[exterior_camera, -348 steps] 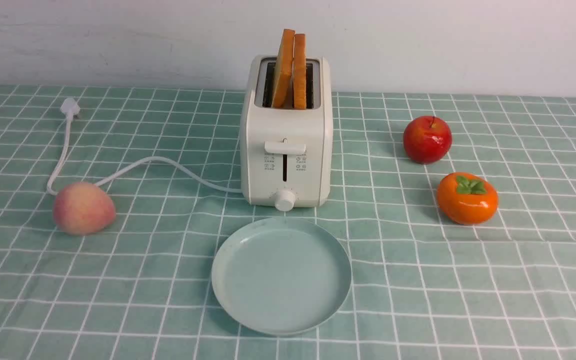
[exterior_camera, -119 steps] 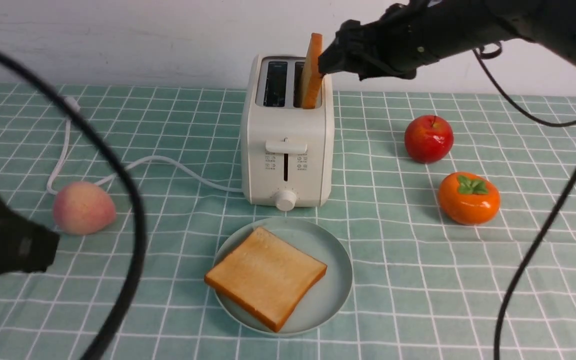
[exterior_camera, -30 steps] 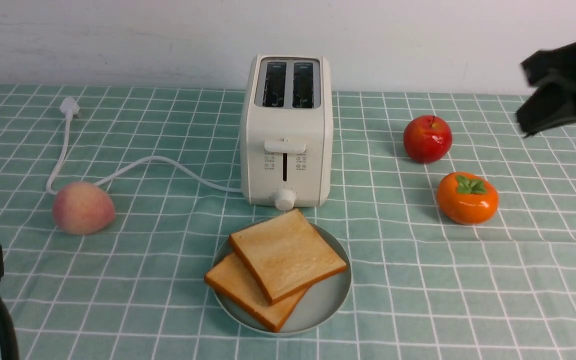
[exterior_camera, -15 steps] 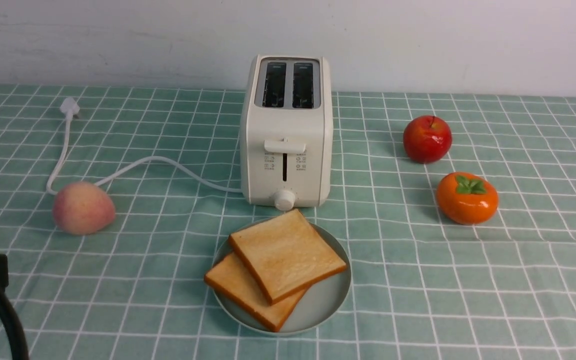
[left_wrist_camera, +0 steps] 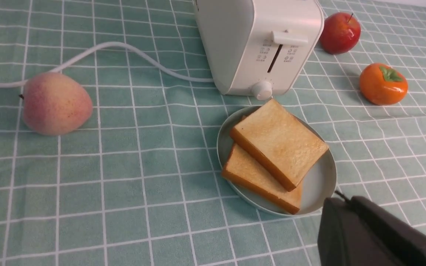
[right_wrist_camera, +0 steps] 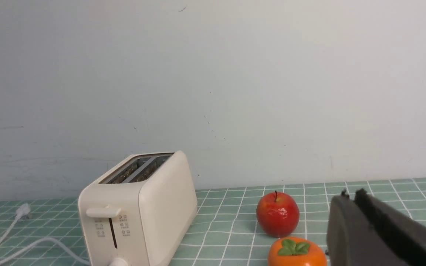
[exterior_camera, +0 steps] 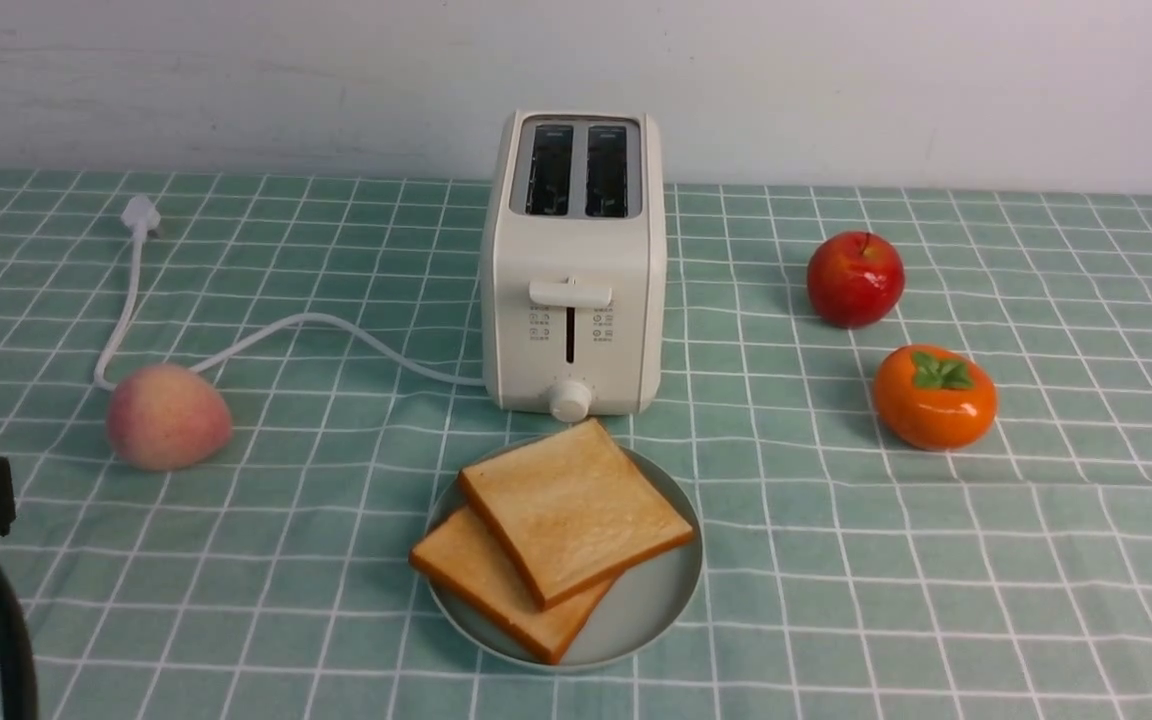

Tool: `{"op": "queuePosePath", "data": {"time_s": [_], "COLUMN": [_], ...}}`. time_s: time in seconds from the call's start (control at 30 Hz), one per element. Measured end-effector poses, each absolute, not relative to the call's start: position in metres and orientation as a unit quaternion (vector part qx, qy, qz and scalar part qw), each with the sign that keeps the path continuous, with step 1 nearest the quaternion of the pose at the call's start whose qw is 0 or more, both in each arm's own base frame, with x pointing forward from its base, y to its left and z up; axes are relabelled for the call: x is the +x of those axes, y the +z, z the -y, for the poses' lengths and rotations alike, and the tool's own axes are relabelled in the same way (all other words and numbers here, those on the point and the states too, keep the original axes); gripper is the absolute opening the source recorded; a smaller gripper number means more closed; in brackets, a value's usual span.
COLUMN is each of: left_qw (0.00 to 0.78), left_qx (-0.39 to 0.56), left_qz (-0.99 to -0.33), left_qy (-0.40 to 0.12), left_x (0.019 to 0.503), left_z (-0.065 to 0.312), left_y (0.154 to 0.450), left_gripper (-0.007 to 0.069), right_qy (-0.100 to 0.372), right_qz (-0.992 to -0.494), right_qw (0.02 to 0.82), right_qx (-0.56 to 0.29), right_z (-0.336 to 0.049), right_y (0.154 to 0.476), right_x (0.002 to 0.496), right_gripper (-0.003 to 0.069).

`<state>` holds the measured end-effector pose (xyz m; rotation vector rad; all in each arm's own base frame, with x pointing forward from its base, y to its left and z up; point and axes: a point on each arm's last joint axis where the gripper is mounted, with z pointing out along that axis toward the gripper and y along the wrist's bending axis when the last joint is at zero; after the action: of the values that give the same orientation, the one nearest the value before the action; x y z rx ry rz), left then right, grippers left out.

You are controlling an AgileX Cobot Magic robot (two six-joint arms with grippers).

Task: Take toasted bread from bread machine on blue coffee table place on plate.

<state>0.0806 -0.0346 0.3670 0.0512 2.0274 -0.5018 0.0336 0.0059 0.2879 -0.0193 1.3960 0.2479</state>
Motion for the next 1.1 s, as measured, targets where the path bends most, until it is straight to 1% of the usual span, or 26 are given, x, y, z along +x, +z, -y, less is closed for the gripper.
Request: {"op": "queuePosePath", "data": {"time_s": [0.27,0.7,0.9,1.0,1.1], "left_qw": [0.573,0.57,0.576,0.581,0.617], "left_qx": [0.022,0.024,0.032,0.027,0.014], "left_qz": [-0.789,-0.792,-0.791,-0.788,-0.761], "left_qy": [-0.22,-0.218,-0.203,-0.202,-0.199], "left_x": [0.053,0.052,0.053,0.058,0.058], "left_z": [0.028,0.028,0.027,0.027,0.024], "left_y": [0.38,0.379,0.379,0.371,0.349], "left_gripper": [-0.0014,-0.0014,-0.0014,-0.0014,-0.0014], "right_qy": [0.114,0.114,0.114,0.114,0.114], "right_qz": [-0.644,-0.644,-0.644,-0.644,-0.644], "right_qw": [0.757,0.757,0.757,0.756,0.756], "right_qx": [-0.009,-0.009,-0.009,-0.009,-0.009], "right_z": [-0.006,-0.006,-0.006,-0.006,-0.006], "right_y": [0.287,0.287,0.287,0.287,0.287], "right_x": [0.034,0.034,0.034,0.034,0.034], "right_gripper": [0.0036,0.005,0.0051,0.0051,0.0051]}}
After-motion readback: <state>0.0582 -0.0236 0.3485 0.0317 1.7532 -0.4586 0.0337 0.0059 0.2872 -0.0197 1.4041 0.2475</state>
